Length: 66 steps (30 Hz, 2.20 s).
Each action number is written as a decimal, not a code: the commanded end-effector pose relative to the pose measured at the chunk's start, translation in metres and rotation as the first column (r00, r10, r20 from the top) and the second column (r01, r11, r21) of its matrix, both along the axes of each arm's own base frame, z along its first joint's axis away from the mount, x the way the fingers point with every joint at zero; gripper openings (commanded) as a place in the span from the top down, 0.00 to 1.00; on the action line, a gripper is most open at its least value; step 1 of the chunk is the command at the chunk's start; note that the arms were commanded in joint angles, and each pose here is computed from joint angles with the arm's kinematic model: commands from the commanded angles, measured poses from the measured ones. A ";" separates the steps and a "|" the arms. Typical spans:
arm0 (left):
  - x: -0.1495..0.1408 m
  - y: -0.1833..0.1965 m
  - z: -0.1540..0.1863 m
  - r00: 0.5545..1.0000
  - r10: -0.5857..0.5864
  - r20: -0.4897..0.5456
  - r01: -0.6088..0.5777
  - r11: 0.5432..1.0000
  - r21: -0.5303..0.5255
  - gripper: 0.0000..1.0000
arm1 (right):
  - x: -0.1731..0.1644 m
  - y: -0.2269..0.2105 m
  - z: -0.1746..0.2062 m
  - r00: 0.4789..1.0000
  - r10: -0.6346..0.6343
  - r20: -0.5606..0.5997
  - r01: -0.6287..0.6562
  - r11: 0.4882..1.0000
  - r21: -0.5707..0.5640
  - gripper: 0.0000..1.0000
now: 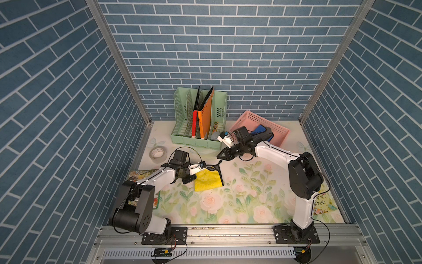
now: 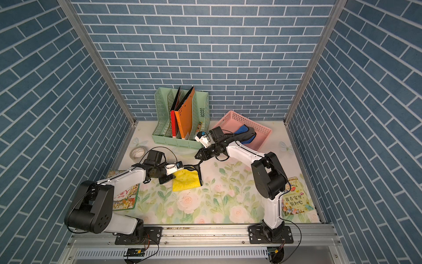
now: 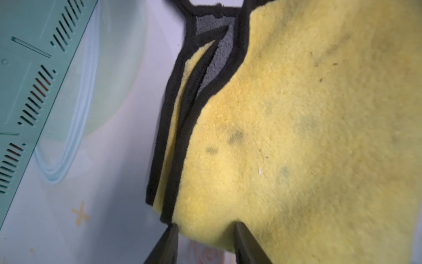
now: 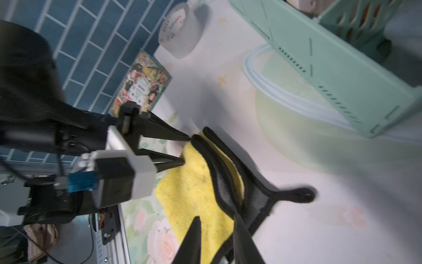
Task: Fold the square dishcloth
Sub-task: Fold the cleaning item at the center of the board, then smooth out the cleaning item at the center of the board.
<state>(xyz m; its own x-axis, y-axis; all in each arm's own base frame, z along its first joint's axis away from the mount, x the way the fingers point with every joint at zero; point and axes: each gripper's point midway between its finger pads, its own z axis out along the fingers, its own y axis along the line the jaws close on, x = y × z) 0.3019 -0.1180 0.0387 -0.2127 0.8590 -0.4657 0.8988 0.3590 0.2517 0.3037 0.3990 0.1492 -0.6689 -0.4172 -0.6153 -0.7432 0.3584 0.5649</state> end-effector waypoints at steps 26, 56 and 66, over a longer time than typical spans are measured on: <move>-0.006 0.000 -0.005 0.999 -0.039 0.024 0.038 0.998 0.051 0.54 | 0.026 0.025 -0.138 0.983 -0.107 -0.153 0.099 0.994 -0.054 0.76; -0.001 -0.023 0.050 0.998 -0.055 0.033 0.058 0.995 -0.079 0.52 | -0.054 0.025 -0.126 0.960 -0.124 -0.250 0.135 0.990 0.027 0.83; -0.039 -0.034 0.010 0.988 -0.134 -0.072 0.134 0.991 -0.001 0.52 | -0.052 0.031 -0.071 0.970 -0.095 -0.225 0.124 0.985 0.121 0.83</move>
<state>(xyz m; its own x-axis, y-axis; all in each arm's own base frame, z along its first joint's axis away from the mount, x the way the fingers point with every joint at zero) 0.2854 -0.1616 0.0834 -0.0721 0.8506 -0.5209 0.9305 0.2454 0.2721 0.2449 0.4249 0.0428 -0.8391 -0.3004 -0.4536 -0.5413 0.3780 0.7511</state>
